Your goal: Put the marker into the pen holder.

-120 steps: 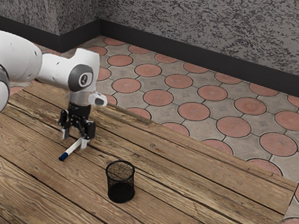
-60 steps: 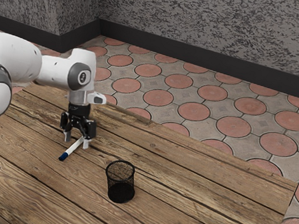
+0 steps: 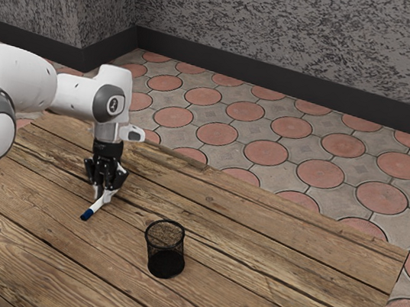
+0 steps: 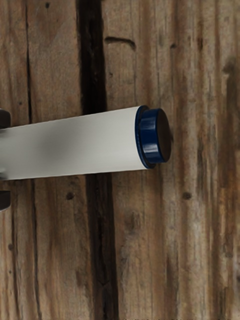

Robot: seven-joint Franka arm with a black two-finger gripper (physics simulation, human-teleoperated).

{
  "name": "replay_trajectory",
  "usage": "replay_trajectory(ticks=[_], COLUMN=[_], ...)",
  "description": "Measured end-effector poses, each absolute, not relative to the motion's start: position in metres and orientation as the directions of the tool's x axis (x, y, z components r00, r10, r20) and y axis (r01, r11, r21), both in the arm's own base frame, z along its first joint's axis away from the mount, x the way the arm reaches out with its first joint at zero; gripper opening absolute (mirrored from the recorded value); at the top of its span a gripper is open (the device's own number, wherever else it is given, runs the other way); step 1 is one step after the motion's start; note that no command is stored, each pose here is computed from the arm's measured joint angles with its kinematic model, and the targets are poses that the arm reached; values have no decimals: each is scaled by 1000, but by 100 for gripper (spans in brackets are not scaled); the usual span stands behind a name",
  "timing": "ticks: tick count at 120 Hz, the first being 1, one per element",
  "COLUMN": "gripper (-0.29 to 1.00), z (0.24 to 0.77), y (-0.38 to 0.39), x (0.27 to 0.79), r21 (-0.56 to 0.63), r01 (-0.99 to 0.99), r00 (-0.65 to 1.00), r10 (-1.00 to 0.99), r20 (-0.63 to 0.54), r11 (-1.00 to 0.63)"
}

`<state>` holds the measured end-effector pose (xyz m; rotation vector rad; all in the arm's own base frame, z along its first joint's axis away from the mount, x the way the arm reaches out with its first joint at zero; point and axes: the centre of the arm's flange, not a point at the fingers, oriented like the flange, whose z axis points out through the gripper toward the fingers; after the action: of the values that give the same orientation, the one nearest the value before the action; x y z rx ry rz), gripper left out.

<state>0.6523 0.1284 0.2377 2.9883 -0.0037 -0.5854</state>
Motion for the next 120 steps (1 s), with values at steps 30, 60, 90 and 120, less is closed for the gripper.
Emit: replay_trajectory(ticks=[30, 60, 90, 120], gripper=[-3, -8, -8, -8], z=[237, 240, 388, 458], y=[129, 128, 33, -89], x=[653, 653, 599, 521], r21=[92, 80, -91, -311], r01=[15, 11, -234, -368], r00=[926, 930, 970, 817], r10=[-21, -20, -226, -464], r20=[-376, -367, -87, 341], r11=[-996, -997, -968, -876])
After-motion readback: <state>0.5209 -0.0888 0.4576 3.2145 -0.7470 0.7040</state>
